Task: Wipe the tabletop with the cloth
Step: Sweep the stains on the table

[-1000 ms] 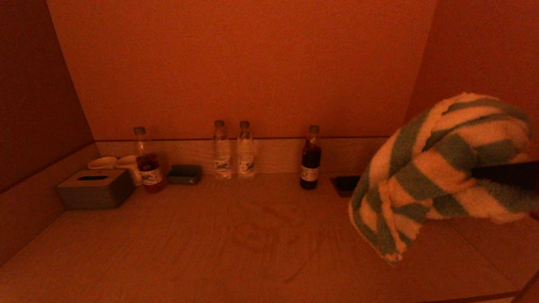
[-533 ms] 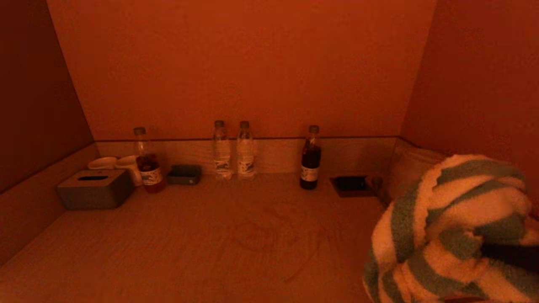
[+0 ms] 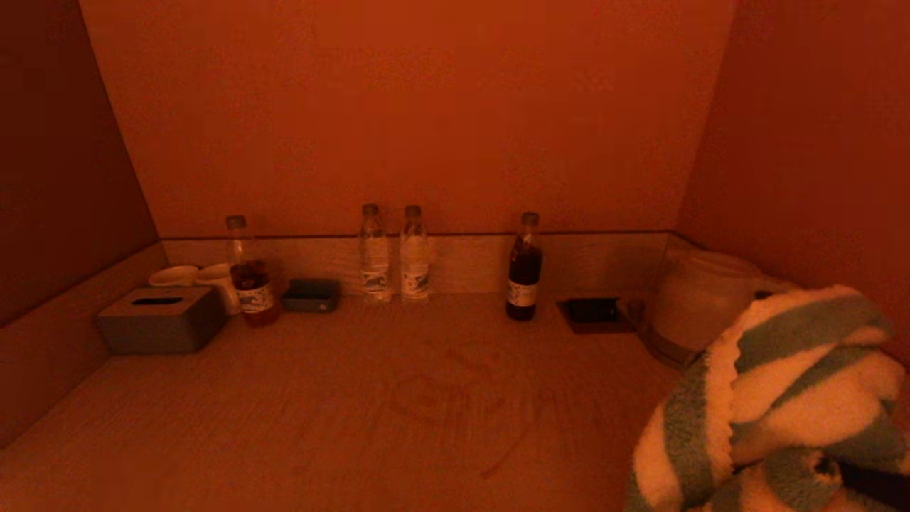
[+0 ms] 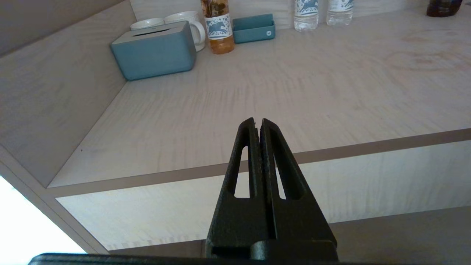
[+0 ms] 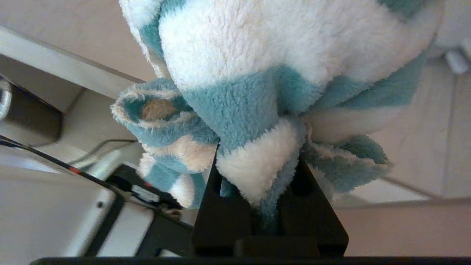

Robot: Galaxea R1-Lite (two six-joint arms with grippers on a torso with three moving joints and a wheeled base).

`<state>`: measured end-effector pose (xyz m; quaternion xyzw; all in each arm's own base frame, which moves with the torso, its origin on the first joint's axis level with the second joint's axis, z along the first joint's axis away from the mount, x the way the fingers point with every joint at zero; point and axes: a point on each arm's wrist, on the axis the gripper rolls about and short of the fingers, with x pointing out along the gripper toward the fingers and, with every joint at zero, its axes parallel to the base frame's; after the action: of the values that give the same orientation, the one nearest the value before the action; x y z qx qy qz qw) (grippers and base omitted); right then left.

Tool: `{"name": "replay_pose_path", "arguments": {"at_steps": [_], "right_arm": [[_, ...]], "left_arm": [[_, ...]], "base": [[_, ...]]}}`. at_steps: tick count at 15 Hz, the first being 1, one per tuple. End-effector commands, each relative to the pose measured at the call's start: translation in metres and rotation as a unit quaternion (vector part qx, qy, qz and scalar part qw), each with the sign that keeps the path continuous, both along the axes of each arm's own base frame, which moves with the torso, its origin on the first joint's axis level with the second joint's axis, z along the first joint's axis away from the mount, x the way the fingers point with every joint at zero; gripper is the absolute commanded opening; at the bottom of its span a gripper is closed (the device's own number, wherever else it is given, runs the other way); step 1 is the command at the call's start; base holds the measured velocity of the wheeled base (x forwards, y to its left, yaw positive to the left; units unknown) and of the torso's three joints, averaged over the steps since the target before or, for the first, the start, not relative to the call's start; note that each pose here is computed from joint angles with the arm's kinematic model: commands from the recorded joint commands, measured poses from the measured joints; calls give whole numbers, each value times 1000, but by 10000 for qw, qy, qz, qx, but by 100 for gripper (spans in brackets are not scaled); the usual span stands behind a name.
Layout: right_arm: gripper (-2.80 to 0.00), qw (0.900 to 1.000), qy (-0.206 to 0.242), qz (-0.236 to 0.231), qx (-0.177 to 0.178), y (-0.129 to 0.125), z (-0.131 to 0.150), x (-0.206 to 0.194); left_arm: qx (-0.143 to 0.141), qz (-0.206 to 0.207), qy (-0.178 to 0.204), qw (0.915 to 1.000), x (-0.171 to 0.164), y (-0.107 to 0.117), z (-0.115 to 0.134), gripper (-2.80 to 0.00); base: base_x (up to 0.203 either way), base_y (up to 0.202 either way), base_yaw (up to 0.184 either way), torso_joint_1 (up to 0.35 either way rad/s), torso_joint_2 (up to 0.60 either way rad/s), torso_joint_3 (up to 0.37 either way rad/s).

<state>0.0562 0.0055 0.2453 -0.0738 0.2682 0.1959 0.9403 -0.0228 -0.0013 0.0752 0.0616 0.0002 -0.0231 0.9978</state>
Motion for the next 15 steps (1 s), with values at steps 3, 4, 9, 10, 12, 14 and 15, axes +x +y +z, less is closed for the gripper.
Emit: {"name": "replay_pose_path", "arguments": {"at_steps": [3,4,9,10,12,14,15], "right_arm": [[-280,9989,-234,248,-314,0,2,3],[-280,9990,-196,249,-311,0,2,5],[-280,9989,-239,244,-309,-1,3,16],[-280,9990,-239,240,-308,-1,4,18],[-280,9992,-149,224,-295,-1,3,26],[-280,9993,-48,203,-306,-2,2,33],[-280,9993,-48,203,-306,-2,2,33]], "left_arm": [[4,1,-1,10000,0,0,0,-280],[4,1,-1,10000,0,0,0,-280],[4,1,-1,10000,0,0,0,-280],[4,8,-1,10000,0,0,0,-280],[4,1,-1,10000,0,0,0,-280],[4,1,-1,10000,0,0,0,-280],[4,1,-1,10000,0,0,0,-280]], "base": [[0,0,0,0,0,0],[0,0,0,0,0,0],[0,0,0,0,0,0],[0,0,0,0,0,0],[0,0,0,0,0,0],[0,0,0,0,0,0],[0,0,0,0,0,0]]}}
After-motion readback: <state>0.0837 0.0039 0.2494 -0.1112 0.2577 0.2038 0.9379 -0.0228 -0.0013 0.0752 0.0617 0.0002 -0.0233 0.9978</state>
